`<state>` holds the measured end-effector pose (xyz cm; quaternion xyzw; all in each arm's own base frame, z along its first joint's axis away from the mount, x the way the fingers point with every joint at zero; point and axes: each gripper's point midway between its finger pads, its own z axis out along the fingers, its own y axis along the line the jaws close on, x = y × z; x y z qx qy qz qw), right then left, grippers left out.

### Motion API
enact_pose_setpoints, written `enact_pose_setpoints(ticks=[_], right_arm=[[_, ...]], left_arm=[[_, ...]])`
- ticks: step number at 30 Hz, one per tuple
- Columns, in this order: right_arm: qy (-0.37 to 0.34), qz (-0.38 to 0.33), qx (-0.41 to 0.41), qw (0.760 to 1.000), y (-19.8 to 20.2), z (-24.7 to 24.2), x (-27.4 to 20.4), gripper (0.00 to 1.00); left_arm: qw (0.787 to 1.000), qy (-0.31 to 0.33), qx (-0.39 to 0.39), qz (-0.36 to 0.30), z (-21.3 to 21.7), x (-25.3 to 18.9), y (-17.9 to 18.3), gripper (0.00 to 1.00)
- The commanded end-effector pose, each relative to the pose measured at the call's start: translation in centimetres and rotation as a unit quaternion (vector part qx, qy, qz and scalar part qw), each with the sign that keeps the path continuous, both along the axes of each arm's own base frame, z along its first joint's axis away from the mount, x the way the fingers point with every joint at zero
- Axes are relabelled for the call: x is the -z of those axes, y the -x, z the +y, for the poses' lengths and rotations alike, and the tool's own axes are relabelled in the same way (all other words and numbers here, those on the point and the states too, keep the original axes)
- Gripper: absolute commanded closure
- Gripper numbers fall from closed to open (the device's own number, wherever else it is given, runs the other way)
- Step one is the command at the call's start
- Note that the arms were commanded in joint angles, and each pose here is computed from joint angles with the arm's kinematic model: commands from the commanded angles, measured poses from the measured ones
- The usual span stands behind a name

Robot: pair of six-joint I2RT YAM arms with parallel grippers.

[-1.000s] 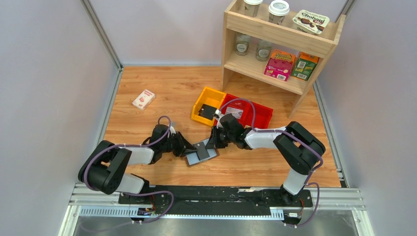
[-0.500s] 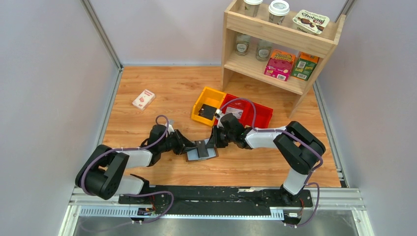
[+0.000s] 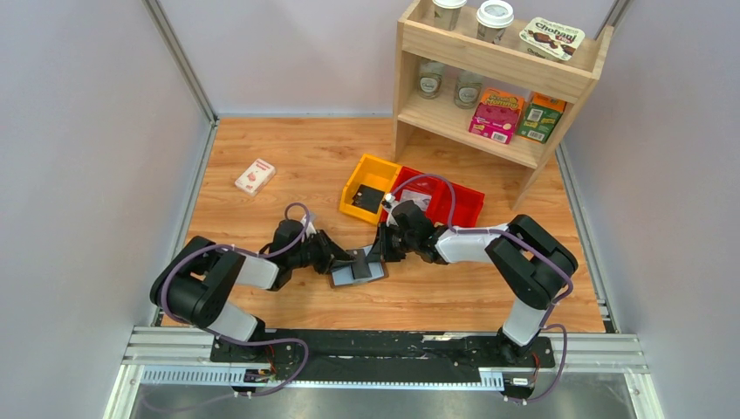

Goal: Take the credit cards out of the card holder
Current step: Remove the credit card from the card holder.

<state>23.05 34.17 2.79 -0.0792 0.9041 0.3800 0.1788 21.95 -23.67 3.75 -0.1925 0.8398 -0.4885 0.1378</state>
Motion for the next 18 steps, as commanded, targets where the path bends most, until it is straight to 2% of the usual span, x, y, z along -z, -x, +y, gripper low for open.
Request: enact_pose_setpoints(ticks=[1,6,18], right_arm=[[0.074,0.031,0.016,0.997,1.1,-2.7,3.9,0.91],[0.089,0.032,0.029,0.995,1.2,-3.5,4.6,0.91],[0.134,0.042,0.056,0.989,1.4,-5.5,6.7,0.92]], left_arm=[[0.997,0.048,0.008,-0.052,-1.6,-3.3,-1.7,0.78],[0.997,0.059,0.003,-0.056,-1.7,-3.6,-1.7,0.78],[0.997,0.072,-0.012,-0.040,-0.7,-3.5,-0.4,0.91]])
